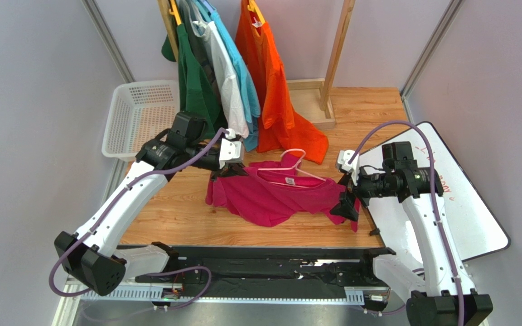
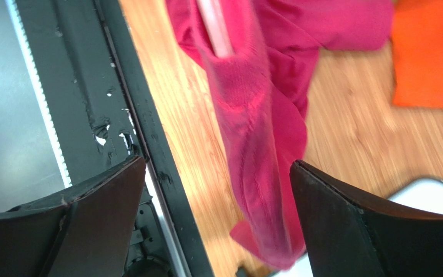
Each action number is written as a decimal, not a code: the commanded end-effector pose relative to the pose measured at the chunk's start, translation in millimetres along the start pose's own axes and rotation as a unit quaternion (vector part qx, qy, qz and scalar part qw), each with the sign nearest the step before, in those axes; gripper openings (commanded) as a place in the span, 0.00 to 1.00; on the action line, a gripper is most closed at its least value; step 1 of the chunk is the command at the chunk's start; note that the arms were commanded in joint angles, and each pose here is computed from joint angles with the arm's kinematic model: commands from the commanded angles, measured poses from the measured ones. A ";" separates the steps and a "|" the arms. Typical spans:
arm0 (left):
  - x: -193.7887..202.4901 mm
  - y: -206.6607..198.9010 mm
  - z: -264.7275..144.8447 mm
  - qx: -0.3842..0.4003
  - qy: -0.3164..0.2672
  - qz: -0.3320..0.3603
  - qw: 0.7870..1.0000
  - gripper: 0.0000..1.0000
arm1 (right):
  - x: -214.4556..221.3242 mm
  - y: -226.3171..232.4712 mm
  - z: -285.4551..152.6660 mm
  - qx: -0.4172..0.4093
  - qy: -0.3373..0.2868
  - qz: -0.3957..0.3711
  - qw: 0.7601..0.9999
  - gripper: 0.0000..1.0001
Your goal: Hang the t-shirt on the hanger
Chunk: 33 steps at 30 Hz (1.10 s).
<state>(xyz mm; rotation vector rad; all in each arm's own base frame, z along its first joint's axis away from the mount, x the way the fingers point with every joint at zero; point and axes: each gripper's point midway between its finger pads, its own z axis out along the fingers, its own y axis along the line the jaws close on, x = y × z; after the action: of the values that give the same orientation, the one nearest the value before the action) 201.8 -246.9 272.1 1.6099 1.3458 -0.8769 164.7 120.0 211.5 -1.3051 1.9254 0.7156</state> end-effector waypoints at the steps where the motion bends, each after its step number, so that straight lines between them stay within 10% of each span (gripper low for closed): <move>1: -23.4 -2.8 -4.9 0.029 -0.030 0.013 0.999 0.00 | -6.6 0.2 18.9 -0.056 -0.058 -0.072 0.994 0.96; 7: -22.0 0.8 -4.5 0.033 -0.023 0.002 0.999 0.00 | 14.6 -8.3 47.0 -0.077 -0.075 -0.075 0.991 0.84; 14: -18.6 6.1 -3.0 0.026 -0.016 -0.001 1.000 0.00 | -3.7 -12.9 39.8 -0.085 -0.081 -0.044 0.992 0.00; 19: -14.3 10.9 -1.4 0.013 -0.011 -0.008 1.000 0.05 | -16.2 7.2 14.3 -0.055 -0.083 -0.034 0.994 0.00; 27: -13.1 39.4 -9.1 -0.066 -0.001 -0.034 0.997 0.78 | -19.3 19.3 -17.9 0.068 -0.074 0.067 0.993 0.00; 28: -15.2 45.1 -11.3 -0.081 -0.008 -0.047 0.996 0.99 | -18.1 17.9 -22.2 0.087 -0.070 0.070 0.991 0.00; 33: -20.6 70.2 -29.9 -0.148 -0.018 -0.058 0.987 0.99 | -26.6 12.6 -47.8 0.172 -0.087 0.075 0.978 0.00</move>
<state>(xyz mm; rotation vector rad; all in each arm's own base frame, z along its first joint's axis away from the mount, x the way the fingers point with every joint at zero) 250.1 -239.6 286.4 1.4216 1.5018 -0.8009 136.3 114.3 231.0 -1.0366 1.9236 0.6374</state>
